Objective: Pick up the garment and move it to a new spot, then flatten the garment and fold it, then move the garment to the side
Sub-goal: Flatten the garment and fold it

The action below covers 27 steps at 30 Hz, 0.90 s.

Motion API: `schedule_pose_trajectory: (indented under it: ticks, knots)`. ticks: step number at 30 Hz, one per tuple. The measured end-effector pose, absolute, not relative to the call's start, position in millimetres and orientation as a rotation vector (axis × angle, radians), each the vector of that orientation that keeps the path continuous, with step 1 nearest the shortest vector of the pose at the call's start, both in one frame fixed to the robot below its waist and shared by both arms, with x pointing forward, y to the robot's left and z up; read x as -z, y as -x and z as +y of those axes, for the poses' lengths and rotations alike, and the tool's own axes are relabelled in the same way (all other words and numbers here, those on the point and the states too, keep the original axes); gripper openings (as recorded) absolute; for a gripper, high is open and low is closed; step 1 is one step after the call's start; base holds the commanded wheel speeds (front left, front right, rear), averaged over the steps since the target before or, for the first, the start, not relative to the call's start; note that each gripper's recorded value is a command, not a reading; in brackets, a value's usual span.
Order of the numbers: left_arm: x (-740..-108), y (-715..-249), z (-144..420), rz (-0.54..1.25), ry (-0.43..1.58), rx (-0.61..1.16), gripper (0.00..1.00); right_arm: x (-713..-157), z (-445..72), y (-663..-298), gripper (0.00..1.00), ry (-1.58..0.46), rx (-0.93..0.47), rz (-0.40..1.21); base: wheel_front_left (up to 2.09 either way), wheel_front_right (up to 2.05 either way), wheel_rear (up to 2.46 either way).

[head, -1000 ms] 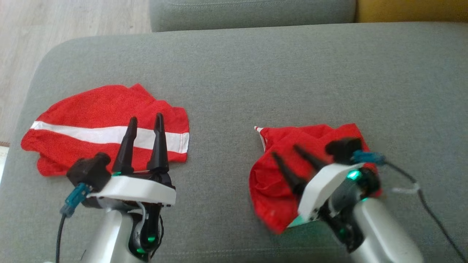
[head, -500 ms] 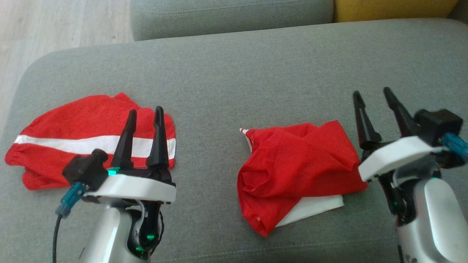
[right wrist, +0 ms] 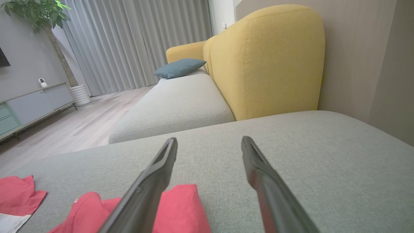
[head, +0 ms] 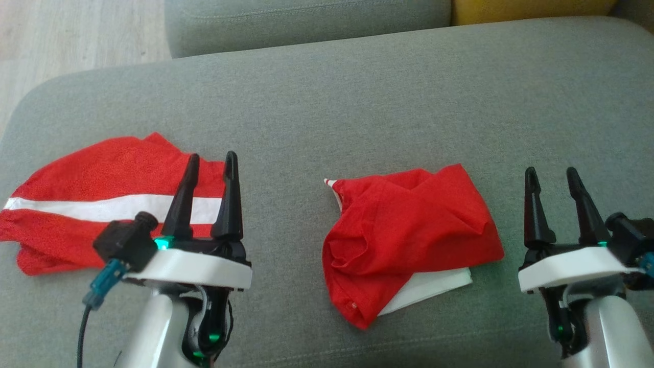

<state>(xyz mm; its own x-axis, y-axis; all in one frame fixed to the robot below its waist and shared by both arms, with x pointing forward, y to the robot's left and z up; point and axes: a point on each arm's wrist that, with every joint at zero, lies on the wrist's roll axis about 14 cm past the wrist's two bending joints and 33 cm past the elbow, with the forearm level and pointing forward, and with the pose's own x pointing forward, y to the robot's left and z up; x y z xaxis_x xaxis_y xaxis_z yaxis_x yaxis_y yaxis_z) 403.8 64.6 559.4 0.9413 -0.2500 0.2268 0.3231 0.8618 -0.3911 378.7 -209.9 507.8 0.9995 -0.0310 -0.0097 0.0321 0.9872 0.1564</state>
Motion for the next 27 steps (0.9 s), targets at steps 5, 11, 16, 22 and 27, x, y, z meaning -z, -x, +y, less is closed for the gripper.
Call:
schedule_pose_trajectory:
  ticks: [5, 11, 16, 22, 27]
  knots:
    - [-557, -403, 63, -0.166, 0.434, 0.312, 1.00, -503, -211, -378, 1.00, -0.162, 0.039, 0.017, 0.00, 0.00, 0.00]
    - [-558, -402, 64, -0.167, 0.434, 0.309, 1.00, -504, -212, -379, 1.00, -0.163, 0.041, 0.011, 0.00, 0.00, 0.00]
    - [-555, -402, 65, -0.161, 0.433, 0.304, 1.00, -497, -213, -381, 1.00, -0.157, 0.044, 0.034, 0.00, 0.00, 0.00]
    - [-549, -402, 70, -0.146, 0.433, 0.290, 1.00, -469, -203, -383, 0.00, -0.138, 0.018, 0.136, 0.00, 0.00, 0.00]
    - [-543, -404, 75, -0.133, 0.432, 0.273, 1.00, -438, -179, -383, 0.00, -0.150, -0.043, 0.244, 0.00, 0.00, 0.00]
